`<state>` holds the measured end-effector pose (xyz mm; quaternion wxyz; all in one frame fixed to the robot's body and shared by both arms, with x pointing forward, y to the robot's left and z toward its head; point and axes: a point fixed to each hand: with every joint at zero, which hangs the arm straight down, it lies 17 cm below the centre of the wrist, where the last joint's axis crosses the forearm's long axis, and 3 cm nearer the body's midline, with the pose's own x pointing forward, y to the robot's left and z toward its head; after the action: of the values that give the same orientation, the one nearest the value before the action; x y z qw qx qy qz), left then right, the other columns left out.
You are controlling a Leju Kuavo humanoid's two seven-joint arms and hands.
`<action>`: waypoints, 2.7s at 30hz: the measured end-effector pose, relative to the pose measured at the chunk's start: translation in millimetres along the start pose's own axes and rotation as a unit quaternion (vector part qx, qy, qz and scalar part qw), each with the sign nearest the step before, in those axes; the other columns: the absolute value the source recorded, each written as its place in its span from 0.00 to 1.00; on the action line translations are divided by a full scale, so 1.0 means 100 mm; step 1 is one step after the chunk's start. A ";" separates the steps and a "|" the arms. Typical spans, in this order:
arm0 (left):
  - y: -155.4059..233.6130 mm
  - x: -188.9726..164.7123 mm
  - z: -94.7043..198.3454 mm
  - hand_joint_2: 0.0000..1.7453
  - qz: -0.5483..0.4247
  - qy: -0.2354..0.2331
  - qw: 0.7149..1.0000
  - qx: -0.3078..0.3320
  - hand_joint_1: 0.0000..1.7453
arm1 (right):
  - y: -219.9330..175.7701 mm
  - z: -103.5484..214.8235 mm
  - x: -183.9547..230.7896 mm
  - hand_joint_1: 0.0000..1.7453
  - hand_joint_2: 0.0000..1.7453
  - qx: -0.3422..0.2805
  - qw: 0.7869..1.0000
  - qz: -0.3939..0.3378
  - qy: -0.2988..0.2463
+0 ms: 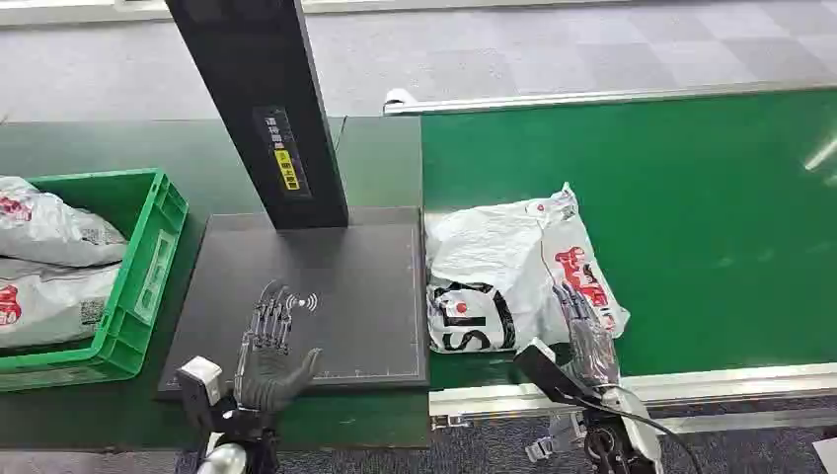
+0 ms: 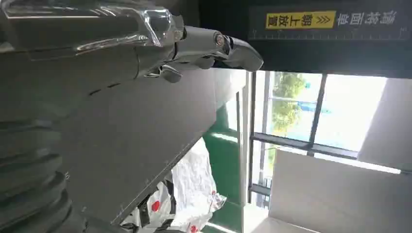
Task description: Moved the parcel from conveyor to table for the left to box.
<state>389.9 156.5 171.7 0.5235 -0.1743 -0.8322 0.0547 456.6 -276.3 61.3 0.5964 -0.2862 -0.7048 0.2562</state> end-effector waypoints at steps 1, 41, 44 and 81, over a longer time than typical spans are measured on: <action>-0.02 0.00 0.00 1.00 0.001 0.000 1.000 -0.002 0.00 | 0.00 -0.04 -0.01 0.00 1.00 0.001 1.000 0.001 0.000; -0.20 -0.05 -0.12 1.00 0.014 -0.005 1.000 -0.022 0.00 | 0.57 -0.46 0.08 1.00 1.00 0.058 0.982 -0.181 0.016; -0.17 0.04 -0.11 1.00 0.005 -0.015 1.000 -0.017 0.00 | 0.33 -0.41 0.15 1.00 1.00 0.010 0.976 -0.217 0.008; 0.17 0.34 -0.21 1.00 -0.076 -0.039 0.996 0.023 0.00 | 0.58 -0.30 2.64 1.00 1.00 0.131 0.924 -0.248 -0.260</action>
<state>399.3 182.1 205.5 0.4975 -0.0961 -0.8612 0.0403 458.8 -47.9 208.1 0.4684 0.0548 -0.8439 0.2560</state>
